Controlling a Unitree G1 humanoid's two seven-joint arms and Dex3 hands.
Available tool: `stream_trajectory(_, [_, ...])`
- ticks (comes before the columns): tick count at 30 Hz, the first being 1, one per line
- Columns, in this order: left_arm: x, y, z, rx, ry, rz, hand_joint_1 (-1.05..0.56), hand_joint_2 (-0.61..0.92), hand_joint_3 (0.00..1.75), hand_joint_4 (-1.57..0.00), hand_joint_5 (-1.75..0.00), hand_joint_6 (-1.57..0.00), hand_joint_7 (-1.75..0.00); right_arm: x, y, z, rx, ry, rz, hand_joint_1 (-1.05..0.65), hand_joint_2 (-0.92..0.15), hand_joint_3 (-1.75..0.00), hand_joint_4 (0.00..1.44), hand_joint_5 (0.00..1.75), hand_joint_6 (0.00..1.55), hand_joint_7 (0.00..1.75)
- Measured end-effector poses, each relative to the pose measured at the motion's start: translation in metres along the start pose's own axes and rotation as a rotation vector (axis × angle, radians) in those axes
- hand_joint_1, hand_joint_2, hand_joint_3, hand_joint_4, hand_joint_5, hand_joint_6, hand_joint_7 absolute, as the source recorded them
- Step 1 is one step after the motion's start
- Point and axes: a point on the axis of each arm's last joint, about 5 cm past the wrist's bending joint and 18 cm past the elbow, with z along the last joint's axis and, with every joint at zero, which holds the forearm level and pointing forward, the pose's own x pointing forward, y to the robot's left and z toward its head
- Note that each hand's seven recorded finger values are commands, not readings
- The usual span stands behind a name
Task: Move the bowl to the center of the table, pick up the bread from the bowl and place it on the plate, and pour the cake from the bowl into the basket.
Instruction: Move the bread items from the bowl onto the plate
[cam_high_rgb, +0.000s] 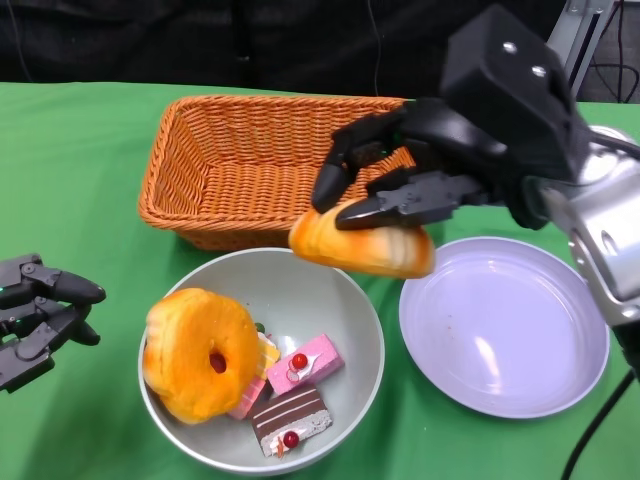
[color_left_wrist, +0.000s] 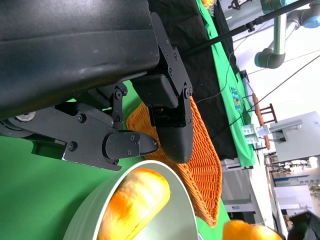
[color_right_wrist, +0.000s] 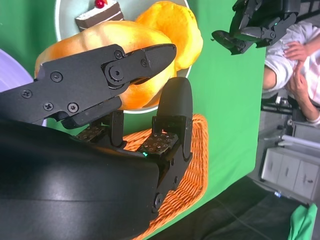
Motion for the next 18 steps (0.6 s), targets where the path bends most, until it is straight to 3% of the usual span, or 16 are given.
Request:
stream_trajectory(10, [0.002,0.001,0.000,-0.002,-0.001,0.002,-0.09,0.89,0.40,-0.76,-1.29,-0.91,-0.79,-0.027,-0.007,-0.032,0.082,0.050,-0.072,-0.20,-0.92,-0.09,0.74,1.39,0.61,1.24])
stream_trajectory(18, [0.003,0.003,-0.002,-0.022,0.006,-0.006,-0.09,0.89,0.40,-0.76,-1.29,-0.91,-0.78,-0.048,-0.006,-0.055,0.015,0.111,-0.160,-0.14,-0.92,-0.12,0.71,1.40,0.57,1.21])
